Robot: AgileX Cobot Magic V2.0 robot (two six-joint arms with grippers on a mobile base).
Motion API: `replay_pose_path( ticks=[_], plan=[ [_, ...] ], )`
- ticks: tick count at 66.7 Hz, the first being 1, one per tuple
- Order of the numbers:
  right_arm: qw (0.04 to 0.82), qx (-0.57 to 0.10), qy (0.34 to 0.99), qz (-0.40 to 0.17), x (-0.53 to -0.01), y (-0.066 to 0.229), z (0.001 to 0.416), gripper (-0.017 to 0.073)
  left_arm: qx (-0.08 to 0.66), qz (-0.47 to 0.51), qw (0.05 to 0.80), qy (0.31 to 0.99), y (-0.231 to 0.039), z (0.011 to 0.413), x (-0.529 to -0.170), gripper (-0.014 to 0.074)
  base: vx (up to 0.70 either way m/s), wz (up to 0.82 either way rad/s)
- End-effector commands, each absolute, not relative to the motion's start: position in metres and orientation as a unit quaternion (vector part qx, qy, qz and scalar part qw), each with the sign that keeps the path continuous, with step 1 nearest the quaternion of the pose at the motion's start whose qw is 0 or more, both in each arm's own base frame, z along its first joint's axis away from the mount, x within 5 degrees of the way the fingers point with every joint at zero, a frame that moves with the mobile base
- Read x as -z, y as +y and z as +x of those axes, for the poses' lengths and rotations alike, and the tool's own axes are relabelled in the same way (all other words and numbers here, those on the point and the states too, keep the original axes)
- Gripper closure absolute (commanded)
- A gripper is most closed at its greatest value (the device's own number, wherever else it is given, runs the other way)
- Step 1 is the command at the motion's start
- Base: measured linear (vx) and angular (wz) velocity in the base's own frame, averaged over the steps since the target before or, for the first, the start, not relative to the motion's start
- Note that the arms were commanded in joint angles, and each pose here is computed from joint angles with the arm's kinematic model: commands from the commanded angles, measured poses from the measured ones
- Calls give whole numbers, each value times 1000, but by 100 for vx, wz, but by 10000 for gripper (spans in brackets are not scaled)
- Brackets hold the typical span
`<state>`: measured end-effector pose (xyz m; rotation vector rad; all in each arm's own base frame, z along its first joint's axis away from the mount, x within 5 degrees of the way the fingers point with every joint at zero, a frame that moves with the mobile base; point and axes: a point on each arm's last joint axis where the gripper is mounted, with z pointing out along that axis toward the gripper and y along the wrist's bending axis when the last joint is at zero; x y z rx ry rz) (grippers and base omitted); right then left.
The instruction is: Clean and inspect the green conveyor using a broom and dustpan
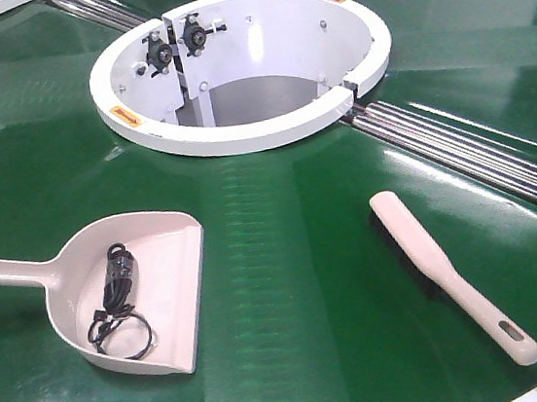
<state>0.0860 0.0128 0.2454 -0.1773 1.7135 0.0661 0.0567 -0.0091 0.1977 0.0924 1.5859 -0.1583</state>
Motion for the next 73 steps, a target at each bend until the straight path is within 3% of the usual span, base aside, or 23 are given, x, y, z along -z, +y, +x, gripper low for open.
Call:
replay_pose_path(
  ticks=[1, 73],
  plan=[
    [687, -23, 723, -73, -261, 12, 88, 569, 78, 39, 703, 705, -9, 56, -190, 601, 0, 0],
    [705, -11, 705, -69, -263, 9, 80, 569, 77, 40, 702, 707, -9, 56, -190, 600, 0, 0]
  ],
)
